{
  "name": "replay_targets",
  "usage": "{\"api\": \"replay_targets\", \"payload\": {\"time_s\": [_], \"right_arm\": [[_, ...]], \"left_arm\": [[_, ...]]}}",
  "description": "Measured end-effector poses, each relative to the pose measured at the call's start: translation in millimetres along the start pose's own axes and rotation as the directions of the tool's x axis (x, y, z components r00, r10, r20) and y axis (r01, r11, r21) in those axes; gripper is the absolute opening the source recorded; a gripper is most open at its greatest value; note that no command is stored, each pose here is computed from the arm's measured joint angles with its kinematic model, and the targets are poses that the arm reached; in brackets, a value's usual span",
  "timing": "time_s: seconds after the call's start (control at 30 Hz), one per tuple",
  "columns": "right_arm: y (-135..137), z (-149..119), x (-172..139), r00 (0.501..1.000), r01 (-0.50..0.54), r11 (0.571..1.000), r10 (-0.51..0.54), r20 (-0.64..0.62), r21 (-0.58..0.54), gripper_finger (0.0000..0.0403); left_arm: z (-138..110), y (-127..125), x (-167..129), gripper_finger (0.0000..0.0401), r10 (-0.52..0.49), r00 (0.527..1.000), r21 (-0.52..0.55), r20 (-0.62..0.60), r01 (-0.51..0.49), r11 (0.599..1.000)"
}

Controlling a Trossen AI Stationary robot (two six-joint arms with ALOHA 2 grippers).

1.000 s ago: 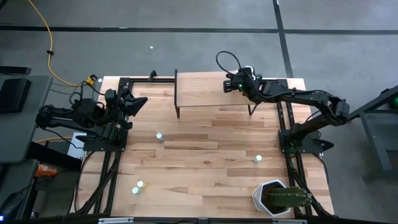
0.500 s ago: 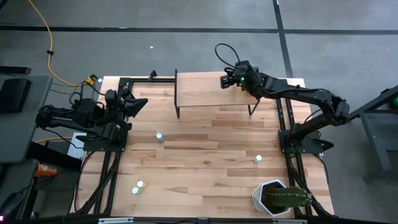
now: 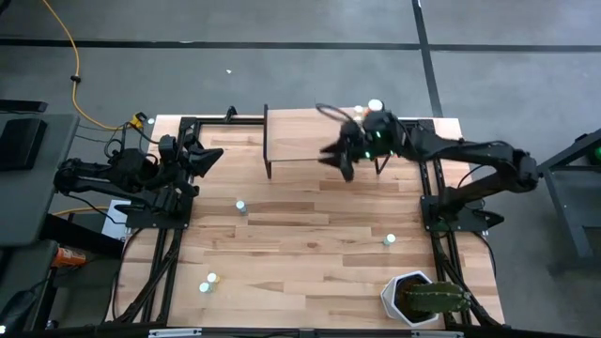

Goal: Pick and place medicine bottles onto shelf by color
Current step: Put the yellow pill bottle on the shelf aligned with the yellow pill bottle

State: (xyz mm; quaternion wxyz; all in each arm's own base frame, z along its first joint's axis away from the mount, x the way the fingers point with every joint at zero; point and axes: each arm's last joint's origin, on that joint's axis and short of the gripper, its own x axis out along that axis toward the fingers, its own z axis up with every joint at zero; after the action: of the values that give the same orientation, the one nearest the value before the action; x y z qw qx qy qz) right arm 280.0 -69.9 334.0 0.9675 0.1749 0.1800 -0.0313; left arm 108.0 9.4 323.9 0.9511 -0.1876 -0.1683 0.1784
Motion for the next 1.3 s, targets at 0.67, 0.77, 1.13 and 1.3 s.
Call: {"api": "replay_targets", "payload": {"time_s": [0.67, 0.77, 1.13, 1.3], "right_arm": [[66.8, -49.7, -29.2, 0.841, -0.204, 0.976, 0.217, 0.495, -0.081, 0.0165], [66.0, -48.8, -29.4, 0.839, -0.202, 0.976, 0.215, 0.500, -0.081, 0.0165], [66.0, -48.9, -29.4, 0.839, -0.205, 0.976, 0.215, 0.500, -0.075, 0.0165], [65.9, -49.1, -29.2, 0.841, -0.204, 0.976, 0.214, 0.498, -0.075, 0.0165]], "left_arm": [[-0.5, 0.7, 0.1, 0.0001, 0.019, 1.000, 0.062, 0.000, -0.019, 0.998], [1.0, 0.0, 0.8, 0.0020, 0.023, 1.000, 0.032, -0.005, -0.023, 0.999], [15.0, -36.2, 31.1, 0.0207, -0.127, 0.733, -0.078, -0.668, 0.101, 0.992], [-22.3, -52.3, 30.5, 0.0263, -0.187, 0.307, -0.179, -0.933, 0.056, 0.982]]}}
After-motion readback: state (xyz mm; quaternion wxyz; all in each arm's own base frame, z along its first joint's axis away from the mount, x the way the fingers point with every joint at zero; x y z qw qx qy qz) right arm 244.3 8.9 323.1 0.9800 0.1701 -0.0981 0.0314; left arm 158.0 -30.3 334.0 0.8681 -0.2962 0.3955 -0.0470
